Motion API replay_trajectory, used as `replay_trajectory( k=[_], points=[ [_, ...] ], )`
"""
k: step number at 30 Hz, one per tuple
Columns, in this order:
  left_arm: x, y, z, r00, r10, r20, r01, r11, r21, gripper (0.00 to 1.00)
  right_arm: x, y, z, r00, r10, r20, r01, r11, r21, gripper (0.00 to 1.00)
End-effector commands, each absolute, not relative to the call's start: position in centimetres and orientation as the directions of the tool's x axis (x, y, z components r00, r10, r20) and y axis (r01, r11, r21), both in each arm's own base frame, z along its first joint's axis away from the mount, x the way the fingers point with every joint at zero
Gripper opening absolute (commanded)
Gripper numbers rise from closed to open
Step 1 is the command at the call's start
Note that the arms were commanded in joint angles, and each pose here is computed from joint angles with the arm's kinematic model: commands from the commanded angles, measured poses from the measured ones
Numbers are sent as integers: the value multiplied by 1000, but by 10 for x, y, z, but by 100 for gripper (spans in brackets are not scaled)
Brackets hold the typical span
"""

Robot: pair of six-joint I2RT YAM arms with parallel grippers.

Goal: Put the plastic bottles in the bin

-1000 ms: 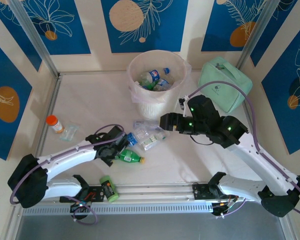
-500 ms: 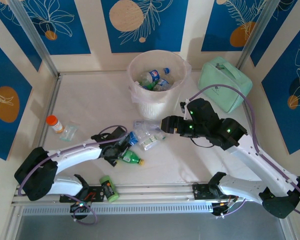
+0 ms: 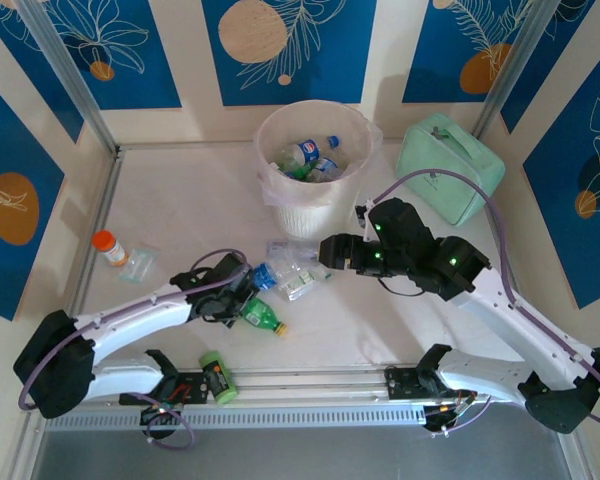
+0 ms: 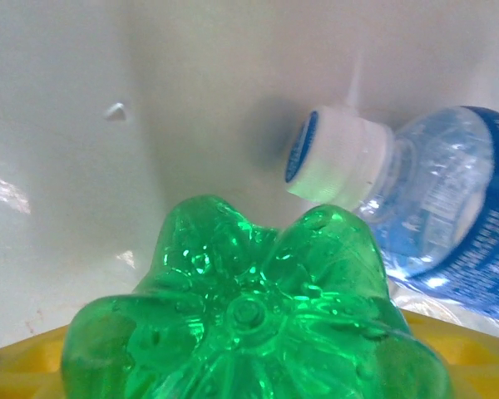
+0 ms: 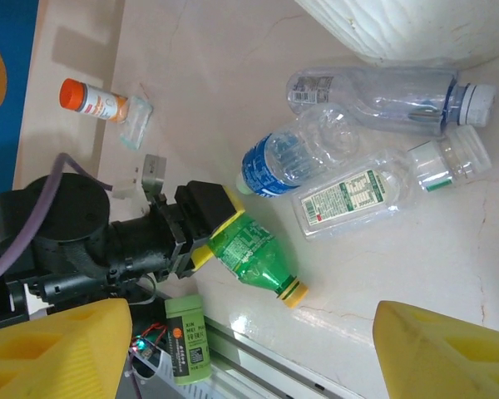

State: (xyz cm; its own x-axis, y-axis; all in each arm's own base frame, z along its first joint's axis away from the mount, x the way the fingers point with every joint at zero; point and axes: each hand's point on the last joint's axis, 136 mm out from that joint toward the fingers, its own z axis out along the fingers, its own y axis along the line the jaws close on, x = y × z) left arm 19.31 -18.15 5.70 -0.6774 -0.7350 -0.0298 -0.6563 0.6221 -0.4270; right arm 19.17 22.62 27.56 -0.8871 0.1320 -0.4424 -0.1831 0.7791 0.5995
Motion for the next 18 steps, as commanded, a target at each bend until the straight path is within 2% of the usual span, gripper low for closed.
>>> replay_trajectory(
  k=[1, 9, 18],
  points=[
    [192, -185, 68, -696, -717, -32, -624, 626, -468, 61, 189, 236, 280, -885, 109, -452, -213, 769, 603, 77],
    [210, -201, 131, -758, -647, -84, -452, 614, -647, 60, 170, 271, 284, -884, -32, -467, -350, 707, 615, 77],
    [237, -238, 234, -847, -519, -111, -150, 433, -889, 60, 158, 290, 291, -890, -140, -433, -421, 614, 667, 79]
  ],
)
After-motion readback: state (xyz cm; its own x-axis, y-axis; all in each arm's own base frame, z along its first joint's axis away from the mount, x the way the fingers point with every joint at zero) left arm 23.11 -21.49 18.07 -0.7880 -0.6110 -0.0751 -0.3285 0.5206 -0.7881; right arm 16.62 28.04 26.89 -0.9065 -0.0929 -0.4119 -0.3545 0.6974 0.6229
